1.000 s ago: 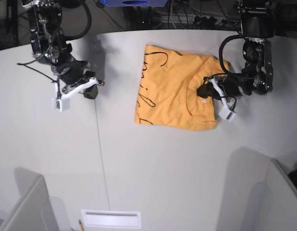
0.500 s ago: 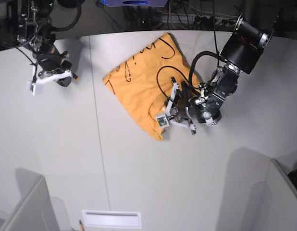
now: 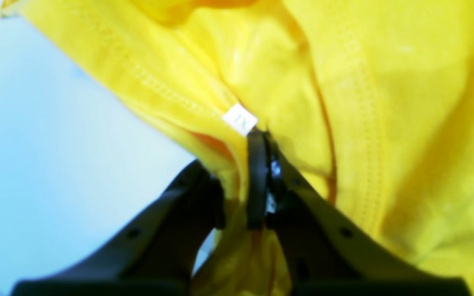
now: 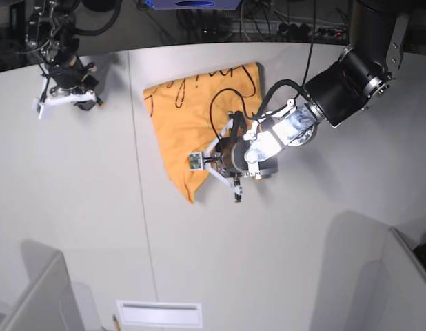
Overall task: Fold the T-shirt properly
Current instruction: 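Drag the bundle with the left gripper and flatten it on the table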
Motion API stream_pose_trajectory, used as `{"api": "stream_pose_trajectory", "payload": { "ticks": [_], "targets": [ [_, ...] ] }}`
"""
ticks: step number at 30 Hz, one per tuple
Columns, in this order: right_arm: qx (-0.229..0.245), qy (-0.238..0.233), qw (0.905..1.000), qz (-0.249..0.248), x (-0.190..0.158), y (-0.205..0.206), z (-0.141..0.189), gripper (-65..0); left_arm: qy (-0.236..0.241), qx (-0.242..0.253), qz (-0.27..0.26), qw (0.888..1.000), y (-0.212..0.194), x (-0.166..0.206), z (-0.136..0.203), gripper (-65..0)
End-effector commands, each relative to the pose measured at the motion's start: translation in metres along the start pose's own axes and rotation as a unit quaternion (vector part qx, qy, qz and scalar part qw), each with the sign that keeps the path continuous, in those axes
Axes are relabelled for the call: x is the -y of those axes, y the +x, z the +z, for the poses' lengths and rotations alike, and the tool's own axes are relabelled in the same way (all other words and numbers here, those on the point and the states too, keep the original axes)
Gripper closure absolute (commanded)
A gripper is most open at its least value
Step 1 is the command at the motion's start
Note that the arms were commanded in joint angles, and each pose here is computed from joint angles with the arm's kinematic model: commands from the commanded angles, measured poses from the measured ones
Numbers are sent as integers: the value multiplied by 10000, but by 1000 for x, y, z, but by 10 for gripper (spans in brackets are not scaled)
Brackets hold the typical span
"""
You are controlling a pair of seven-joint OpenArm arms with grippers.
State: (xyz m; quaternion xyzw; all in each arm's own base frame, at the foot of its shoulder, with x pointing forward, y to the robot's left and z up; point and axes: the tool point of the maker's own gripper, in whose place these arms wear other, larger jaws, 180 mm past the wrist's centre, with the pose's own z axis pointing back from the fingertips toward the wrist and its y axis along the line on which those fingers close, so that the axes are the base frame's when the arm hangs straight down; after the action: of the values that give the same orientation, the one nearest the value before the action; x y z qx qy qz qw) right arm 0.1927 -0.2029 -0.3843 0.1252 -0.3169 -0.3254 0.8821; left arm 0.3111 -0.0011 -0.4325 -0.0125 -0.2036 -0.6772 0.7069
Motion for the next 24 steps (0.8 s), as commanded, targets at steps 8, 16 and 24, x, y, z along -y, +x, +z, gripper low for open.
{"api": "stream_pose_trajectory", "payload": {
  "ticks": [8, 16, 24],
  "targets": [
    [193, 48, 9998, -93, -3, 7, 3, 0, -116, -133, -571, 9982, 6, 1, 0, 0],
    [207, 80, 9997, -139, -6, 7, 2, 0, -199, 213, -551, 9981, 16, 7, -3, 0],
    [247, 116, 9995, -143, -9, 11, 0, 0, -183, 263, -582, 9978, 24, 6, -3, 0]
  ]
}}
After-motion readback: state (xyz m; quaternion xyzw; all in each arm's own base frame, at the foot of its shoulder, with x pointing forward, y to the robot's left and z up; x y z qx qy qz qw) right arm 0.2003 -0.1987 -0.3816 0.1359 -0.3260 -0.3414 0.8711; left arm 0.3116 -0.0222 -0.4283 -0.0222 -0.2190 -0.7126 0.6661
